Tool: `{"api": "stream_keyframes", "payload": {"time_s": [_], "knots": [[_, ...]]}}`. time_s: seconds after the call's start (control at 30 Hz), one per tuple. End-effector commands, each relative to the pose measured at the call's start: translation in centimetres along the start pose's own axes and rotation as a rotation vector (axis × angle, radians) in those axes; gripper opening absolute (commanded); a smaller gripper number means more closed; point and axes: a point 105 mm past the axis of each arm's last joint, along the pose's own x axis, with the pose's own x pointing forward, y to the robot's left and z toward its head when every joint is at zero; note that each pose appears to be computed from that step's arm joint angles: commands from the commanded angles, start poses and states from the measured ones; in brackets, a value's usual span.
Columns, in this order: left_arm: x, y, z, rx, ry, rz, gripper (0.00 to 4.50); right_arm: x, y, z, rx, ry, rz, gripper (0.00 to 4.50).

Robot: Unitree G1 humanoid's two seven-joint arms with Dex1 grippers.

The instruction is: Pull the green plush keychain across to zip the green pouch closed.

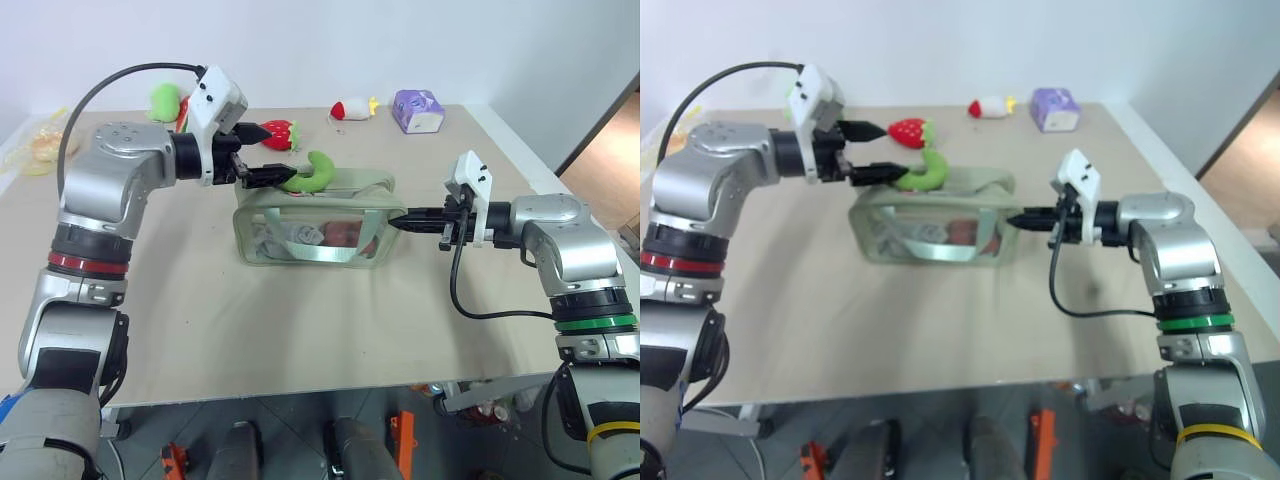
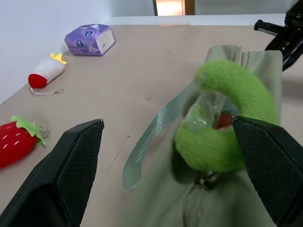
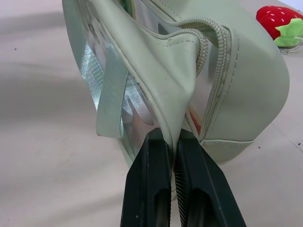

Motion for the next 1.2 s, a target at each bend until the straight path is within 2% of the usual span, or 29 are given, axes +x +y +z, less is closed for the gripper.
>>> {"api": "stream_keyframes", "payload": {"time_s": [0.03,0.3,0.4,0.47,0.6,0.73,0.97,1.17,1.2], "knots": [[-2.0,0.1,2.0,0.036,-0.052,0.015,4.47,-0.2,0.0,1.2,-0.033,-0.03,-0.002,0.0],[-7.0,-0.7,3.8,-0.128,-0.257,-0.066,4.47,0.0,0.2,1.0,-0.029,-0.029,0.003,0.0],[-8.5,-0.3,2.4,-0.223,-0.277,-0.052,4.47,0.0,0.2,0.9,-0.026,-0.028,0.003,0.0],[-8.8,-0.5,0.3,-0.264,-0.233,-0.044,4.47,0.0,0.2,0.8,-0.024,-0.028,0.002,0.0],[-8.5,-1.4,-3.5,-0.322,-0.138,-0.039,4.47,0.0,0.3,0.8,-0.023,-0.027,0.003,0.0],[-7.9,-1.7,-6.0,-0.371,-0.088,-0.018,4.47,0.0,0.3,0.8,-0.023,-0.027,0.003,0.0],[-6.5,-2.2,-6.9,-0.398,-0.096,-0.034,4.47,-0.3,0.4,0.7,-0.022,-0.023,0.001,0.0],[-4.8,-1.8,-8.3,-0.383,-0.047,0.013,4.47,-0.4,0.5,0.7,-0.018,-0.024,-0.005,0.0],[-4.5,-1.7,-8.4,-0.381,-0.048,0.02,3.96,-0.4,0.5,0.7,-0.017,-0.024,-0.006,0.0]]}}
